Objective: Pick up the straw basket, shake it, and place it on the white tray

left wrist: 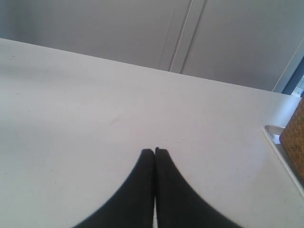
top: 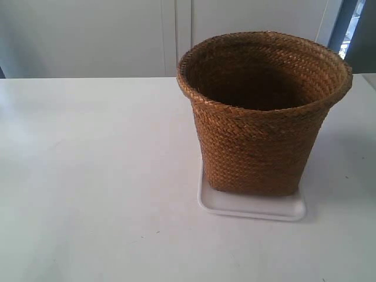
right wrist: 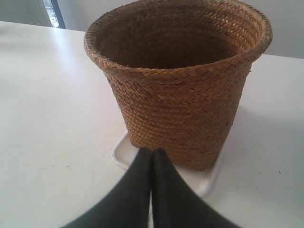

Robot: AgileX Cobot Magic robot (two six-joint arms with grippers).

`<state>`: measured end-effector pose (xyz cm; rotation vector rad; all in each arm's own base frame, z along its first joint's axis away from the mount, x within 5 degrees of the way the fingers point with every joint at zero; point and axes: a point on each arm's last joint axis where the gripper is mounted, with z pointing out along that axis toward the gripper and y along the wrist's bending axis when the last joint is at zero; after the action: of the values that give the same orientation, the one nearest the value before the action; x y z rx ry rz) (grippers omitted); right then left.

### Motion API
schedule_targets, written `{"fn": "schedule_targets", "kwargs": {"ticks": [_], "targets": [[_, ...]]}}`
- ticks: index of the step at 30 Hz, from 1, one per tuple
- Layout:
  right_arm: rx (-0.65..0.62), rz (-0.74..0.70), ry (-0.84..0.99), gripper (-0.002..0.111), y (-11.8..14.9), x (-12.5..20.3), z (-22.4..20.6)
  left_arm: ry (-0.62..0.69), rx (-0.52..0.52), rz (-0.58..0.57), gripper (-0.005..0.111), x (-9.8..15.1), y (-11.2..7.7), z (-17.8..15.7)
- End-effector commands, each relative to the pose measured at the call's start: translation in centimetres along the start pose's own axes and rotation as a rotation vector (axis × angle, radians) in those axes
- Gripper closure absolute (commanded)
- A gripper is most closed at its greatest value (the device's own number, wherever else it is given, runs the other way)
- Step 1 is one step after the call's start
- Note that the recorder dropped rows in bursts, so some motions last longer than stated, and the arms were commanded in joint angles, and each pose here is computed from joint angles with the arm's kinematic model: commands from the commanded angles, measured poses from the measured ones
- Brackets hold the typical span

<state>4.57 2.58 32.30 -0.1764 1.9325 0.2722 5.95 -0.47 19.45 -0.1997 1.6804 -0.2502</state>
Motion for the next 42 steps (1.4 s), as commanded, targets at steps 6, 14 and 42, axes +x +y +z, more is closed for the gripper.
{"fn": "schedule_targets", "kwargs": {"ticks": [6,14,42], "targets": [[0.001,-0.002,-0.008,0.108,0.0,0.1,-0.1,0.003,-0.002,-0.006,0.107,0.2,0.1,0.0],[0.001,-0.002,-0.008,0.108,0.0,0.1,-0.1,0.003,-0.002,-0.004,0.107,0.2,0.1,0.0],[0.307,-0.069,-0.465,0.108,-3.9,3.3,3.4,0.003,-0.002,-0.002,0.107,0.2,0.1,0.0]]}}
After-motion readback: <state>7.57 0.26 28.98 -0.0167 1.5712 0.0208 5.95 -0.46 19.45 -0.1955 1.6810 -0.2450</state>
